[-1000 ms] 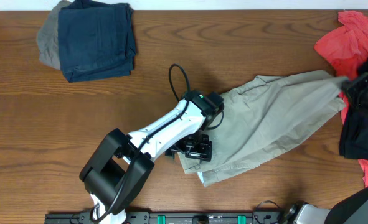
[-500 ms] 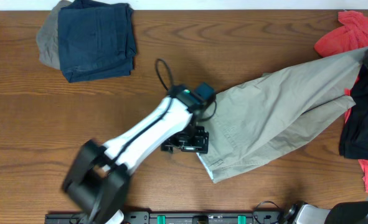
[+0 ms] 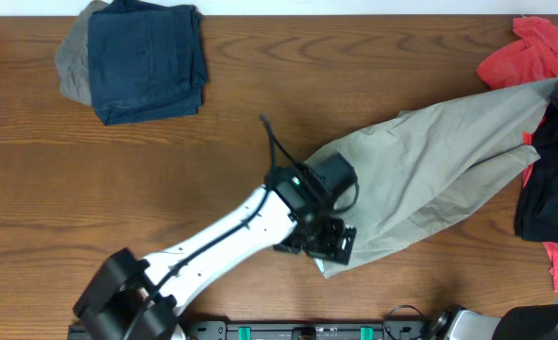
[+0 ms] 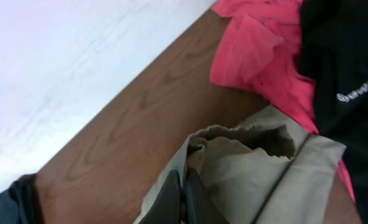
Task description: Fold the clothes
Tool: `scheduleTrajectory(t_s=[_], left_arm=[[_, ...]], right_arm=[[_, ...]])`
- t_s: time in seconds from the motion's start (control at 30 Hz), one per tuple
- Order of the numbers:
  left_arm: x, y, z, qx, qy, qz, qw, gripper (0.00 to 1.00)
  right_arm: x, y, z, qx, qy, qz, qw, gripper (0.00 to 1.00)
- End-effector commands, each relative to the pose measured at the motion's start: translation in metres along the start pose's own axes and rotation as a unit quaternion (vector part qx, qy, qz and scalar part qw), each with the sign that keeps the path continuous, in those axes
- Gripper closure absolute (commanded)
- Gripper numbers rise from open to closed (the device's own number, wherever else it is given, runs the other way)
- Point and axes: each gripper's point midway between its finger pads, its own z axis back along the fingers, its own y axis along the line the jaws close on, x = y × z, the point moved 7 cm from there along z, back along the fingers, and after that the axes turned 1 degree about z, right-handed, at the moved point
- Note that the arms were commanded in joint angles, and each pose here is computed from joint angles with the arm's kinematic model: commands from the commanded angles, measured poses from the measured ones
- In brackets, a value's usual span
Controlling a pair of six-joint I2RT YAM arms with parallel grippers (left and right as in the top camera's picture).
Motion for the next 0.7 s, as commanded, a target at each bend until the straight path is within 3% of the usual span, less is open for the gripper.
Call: scheduleTrajectory(t_s=[0.0,0.3,0.33,0.43,0.5,0.57,0.67], left_arm=[[-0.002,0.008,-0.015,0.004,0.018,0.037,0.999,0.07],[0.011,0.01,-0.034,-0.024,-0.017,0.021,0.999,0.06],[0.011,0.01,-0.035,-0.024,-0.018,0.021,0.999,0.07],[0.01,0.011,-0.035,-0.022,-0.016,0.022,0.999,0.06],[0.01,0.011,-0.035,-0.022,-0.015,0.023,0.999,0.07],[0.01,0.011,-0.036,-0.021,-0.015,0.022,0.999,0.07],[0.009,0.011,-0.036,-0.021,-0.014,0.021,0.999,0.07]], right_arm=[[0.002,0.001,-0.002,-0.023,-0.004,0.022,0.999,0.99],[-0.01,-0.017,-0.014,-0.077,0.033,0.015,0.996,0.98],[-0.011,-0.02,-0.018,-0.084,0.038,0.013,0.996,0.94],[-0.016,-0.032,-0.034,-0.109,0.061,0.006,0.992,0.53],[-0.02,-0.037,-0.044,-0.115,0.077,0.001,0.99,0.33],[-0.024,-0.042,-0.052,-0.119,0.094,-0.004,0.988,0.25],[-0.028,-0.045,-0.058,-0.12,0.109,-0.009,0.987,0.24]])
